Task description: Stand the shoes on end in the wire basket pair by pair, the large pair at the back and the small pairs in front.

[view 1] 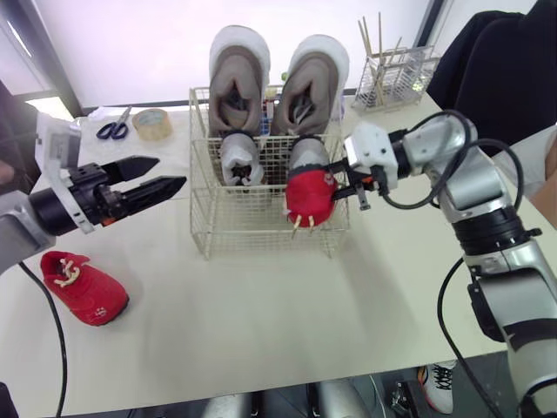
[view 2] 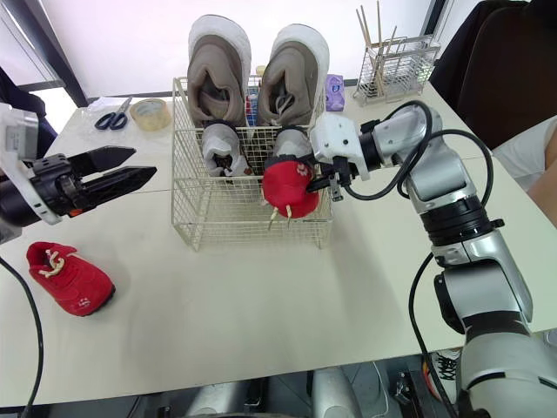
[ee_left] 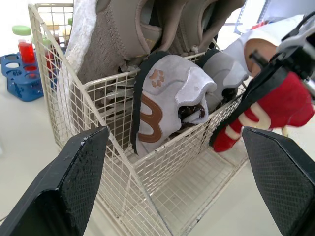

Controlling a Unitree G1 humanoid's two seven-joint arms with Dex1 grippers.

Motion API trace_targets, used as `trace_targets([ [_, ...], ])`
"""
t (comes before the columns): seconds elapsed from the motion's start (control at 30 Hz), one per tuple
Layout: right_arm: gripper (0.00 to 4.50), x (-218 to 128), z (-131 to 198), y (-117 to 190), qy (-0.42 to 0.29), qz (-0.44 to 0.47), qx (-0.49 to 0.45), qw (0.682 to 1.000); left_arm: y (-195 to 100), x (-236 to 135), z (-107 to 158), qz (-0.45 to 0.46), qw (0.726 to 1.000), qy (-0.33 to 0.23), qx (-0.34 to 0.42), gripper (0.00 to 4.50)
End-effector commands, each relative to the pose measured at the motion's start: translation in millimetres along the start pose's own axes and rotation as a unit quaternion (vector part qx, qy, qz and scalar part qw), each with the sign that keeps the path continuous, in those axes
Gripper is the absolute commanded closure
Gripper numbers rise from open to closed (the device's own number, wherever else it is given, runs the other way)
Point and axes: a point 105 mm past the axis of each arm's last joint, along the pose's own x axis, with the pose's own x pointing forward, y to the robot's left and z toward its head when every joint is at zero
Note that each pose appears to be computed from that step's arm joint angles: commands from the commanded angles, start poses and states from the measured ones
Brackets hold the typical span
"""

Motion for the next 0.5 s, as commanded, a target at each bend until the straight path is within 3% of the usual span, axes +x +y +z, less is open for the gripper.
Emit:
trace_targets([
  [0.03, 3.87, -2.3, -2.0, 0.1, 0.014, -0.004, -0.017, 1.000, -3.0, -1.0, 13.5, 0.000, 0.999, -0.023, 0.028, 0.06],
  [0.17, 3.87, -3.2, -9.6, 3.4, 0.031, -0.002, -0.014, 0.999, -2.0, 0.6, 13.7, -0.001, 0.999, -0.023, 0.029, 0.06],
  [0.43, 0.02, -17.9, -2.5, 4.8, 0.039, -0.011, -0.019, 0.999, 2.6, -0.9, 8.1, 0.009, 1.000, -0.013, 0.024, 0.00],
  [0.5, 0.02, -26.1, 1.1, 4.1, 0.048, -0.017, -0.028, 0.998, 6.8, -4.2, 4.5, 0.023, 0.999, -0.005, 0.025, 0.00],
])
